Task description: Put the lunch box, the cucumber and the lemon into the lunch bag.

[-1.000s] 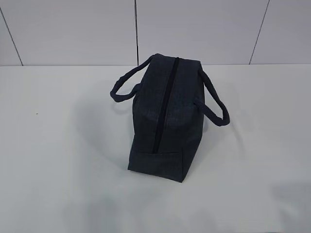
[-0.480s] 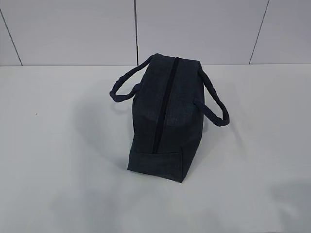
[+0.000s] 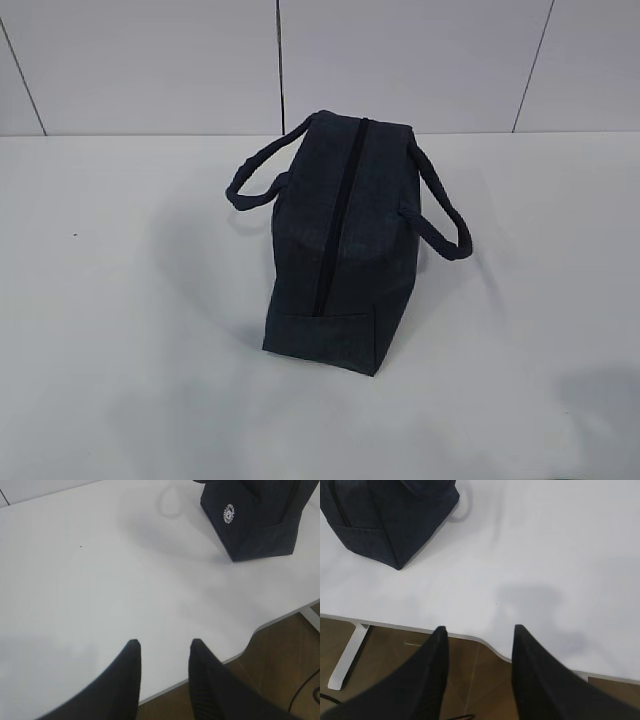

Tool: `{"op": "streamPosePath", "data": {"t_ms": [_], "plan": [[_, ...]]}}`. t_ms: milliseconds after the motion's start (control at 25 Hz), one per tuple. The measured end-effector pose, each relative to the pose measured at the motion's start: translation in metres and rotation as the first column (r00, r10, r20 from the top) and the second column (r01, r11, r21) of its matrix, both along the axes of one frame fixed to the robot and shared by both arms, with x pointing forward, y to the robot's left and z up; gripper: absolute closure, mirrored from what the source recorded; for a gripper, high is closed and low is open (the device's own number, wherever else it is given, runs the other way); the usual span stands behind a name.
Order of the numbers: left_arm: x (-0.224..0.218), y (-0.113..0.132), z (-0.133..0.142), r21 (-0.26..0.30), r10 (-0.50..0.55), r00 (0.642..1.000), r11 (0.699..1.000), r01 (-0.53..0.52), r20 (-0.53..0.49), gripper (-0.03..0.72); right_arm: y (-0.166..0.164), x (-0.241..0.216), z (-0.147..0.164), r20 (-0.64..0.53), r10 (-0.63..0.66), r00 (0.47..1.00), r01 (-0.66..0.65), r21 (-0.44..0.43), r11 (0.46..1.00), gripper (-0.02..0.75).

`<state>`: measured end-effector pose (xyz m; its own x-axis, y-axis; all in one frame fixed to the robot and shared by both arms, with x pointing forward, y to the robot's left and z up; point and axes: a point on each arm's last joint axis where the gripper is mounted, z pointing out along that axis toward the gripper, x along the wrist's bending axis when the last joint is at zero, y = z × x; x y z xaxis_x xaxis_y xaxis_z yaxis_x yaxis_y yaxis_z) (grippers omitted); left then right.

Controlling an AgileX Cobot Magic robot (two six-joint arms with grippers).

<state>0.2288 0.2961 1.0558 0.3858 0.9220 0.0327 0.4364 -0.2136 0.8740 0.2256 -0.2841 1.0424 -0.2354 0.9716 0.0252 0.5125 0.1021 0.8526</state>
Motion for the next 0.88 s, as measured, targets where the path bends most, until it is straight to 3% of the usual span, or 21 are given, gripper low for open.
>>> {"op": "streamPosePath", "data": {"t_ms": [280,680,880], "plan": [[0.0,-0.0001,0.0,0.0,0.009,1.0,1.0,-0.009,0.0,0.452,0.0,0.0002,0.0003,0.004,-0.001,1.0,0.001,0.001,1.0,0.429],[0.0012,-0.0022,0.0,-0.001,0.23,0.973,0.973,-0.23,0.0,0.453,0.0,0.0002,0.0003,0.004,-0.001,1.0,0.001,0.001,1.0,0.429],[0.0014,-0.0024,0.0001,0.0,0.261,0.965,0.965,-0.261,0.001,0.453,0.0,0.0002,0.0003,0.004,-0.001,1.0,0.001,0.001,1.0,0.431]]}}
